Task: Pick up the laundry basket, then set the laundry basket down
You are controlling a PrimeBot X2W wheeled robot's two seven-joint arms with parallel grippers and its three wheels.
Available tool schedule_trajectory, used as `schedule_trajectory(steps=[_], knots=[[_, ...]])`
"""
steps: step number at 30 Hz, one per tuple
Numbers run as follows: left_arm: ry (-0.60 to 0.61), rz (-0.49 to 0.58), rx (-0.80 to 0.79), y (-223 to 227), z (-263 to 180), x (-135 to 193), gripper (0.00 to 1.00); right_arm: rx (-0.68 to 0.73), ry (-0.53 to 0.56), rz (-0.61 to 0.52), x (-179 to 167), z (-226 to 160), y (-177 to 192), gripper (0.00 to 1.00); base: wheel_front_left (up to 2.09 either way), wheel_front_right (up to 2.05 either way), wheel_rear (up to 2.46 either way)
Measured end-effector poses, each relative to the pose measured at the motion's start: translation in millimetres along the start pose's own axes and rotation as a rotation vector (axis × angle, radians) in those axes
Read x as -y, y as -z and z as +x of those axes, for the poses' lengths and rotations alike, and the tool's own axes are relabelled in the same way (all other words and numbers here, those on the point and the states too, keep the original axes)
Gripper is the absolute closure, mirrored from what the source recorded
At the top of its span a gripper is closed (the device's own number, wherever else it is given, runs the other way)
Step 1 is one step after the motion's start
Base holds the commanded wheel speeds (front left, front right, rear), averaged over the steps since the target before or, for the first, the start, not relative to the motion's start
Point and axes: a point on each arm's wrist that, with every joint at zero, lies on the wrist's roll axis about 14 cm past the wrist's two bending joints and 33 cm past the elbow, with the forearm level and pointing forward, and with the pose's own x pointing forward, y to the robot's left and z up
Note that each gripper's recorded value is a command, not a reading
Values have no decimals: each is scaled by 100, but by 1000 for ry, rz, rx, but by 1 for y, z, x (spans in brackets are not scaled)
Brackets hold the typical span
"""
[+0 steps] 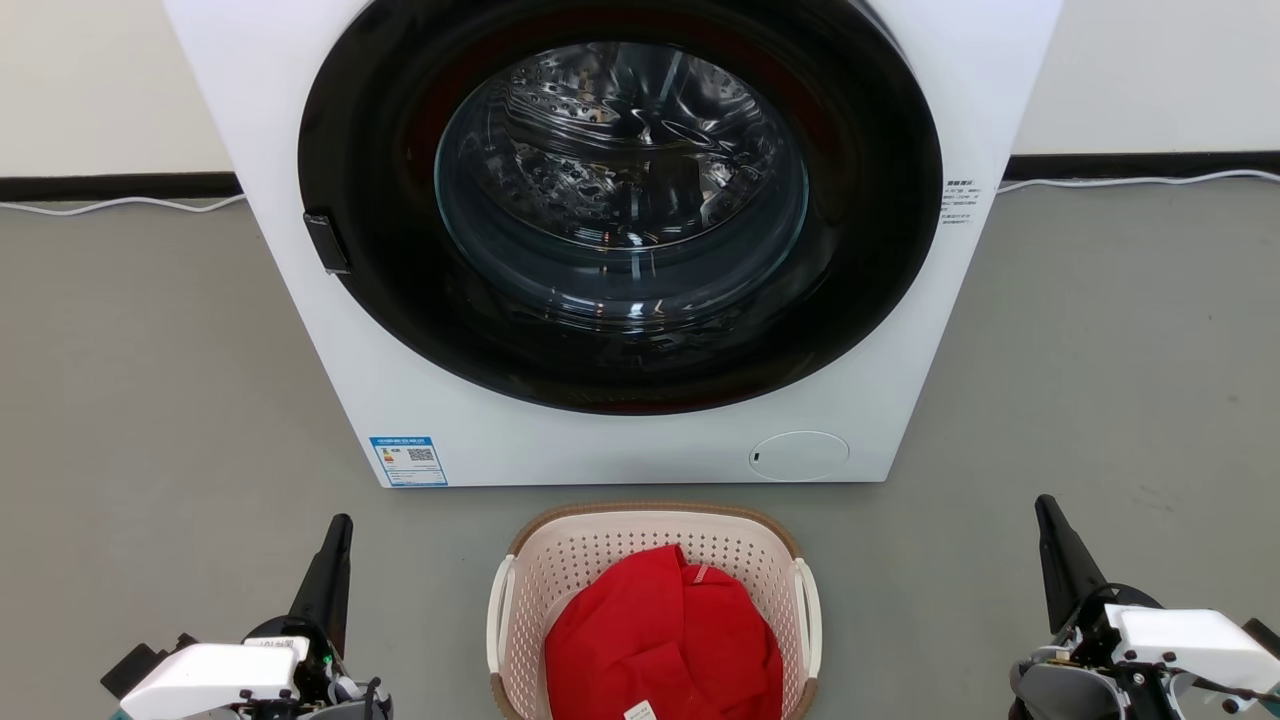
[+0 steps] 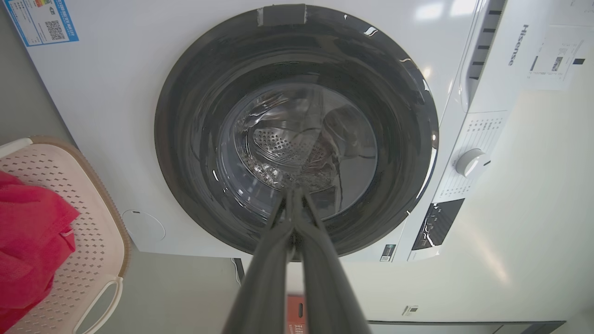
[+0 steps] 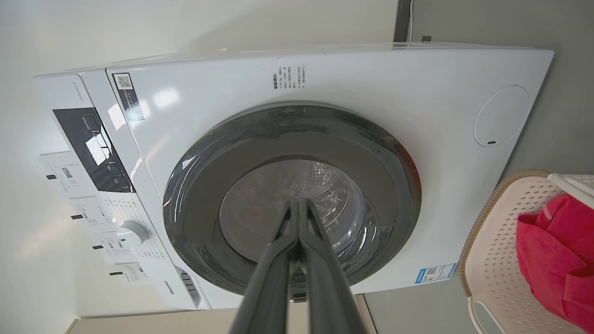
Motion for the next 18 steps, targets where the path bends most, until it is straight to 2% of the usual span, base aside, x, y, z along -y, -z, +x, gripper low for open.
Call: schedule_trajectory(steps=[18], knots=[[0,0,0,0,0,0,100,0,0,0,0,0,0,100,0,0,0]])
